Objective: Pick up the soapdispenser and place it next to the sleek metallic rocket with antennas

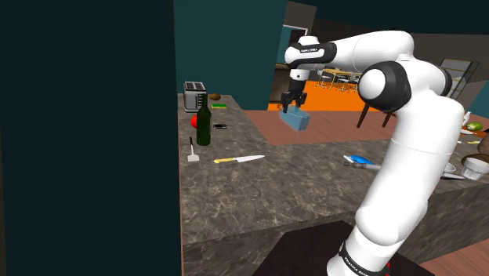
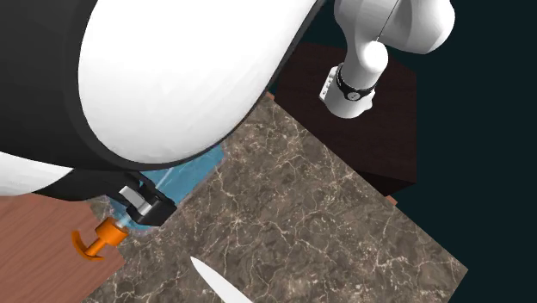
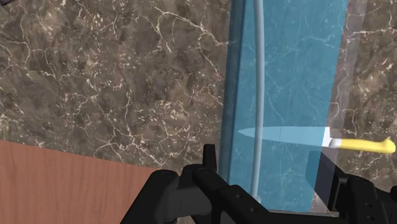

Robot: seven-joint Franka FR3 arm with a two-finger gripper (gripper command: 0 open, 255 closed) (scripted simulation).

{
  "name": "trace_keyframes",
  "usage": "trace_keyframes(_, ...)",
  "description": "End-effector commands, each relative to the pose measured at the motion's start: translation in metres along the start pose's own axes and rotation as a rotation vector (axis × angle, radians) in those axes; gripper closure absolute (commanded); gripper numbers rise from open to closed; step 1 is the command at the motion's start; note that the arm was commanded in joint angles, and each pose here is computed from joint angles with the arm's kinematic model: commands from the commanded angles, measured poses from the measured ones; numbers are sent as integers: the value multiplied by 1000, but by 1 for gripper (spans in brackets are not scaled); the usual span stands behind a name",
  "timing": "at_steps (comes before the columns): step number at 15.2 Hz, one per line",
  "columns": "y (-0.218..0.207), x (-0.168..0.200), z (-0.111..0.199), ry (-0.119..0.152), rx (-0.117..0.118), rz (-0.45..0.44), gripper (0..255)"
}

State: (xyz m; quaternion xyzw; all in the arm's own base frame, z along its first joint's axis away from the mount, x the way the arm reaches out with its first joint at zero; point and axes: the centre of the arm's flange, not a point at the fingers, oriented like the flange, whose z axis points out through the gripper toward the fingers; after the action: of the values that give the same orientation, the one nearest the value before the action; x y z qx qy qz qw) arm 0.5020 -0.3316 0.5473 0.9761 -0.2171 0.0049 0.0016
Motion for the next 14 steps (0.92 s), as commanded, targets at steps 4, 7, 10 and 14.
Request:
trace_keyframes(4,59,-28,-1,0,0,-1,255)
trace_keyframes(7,95,-44,-1,0,0,-1,255)
trace_keyframes(10,131,-61,-2,0,0,-1,255)
trace_keyframes(14,179,-83,-2,0,0,-1,255)
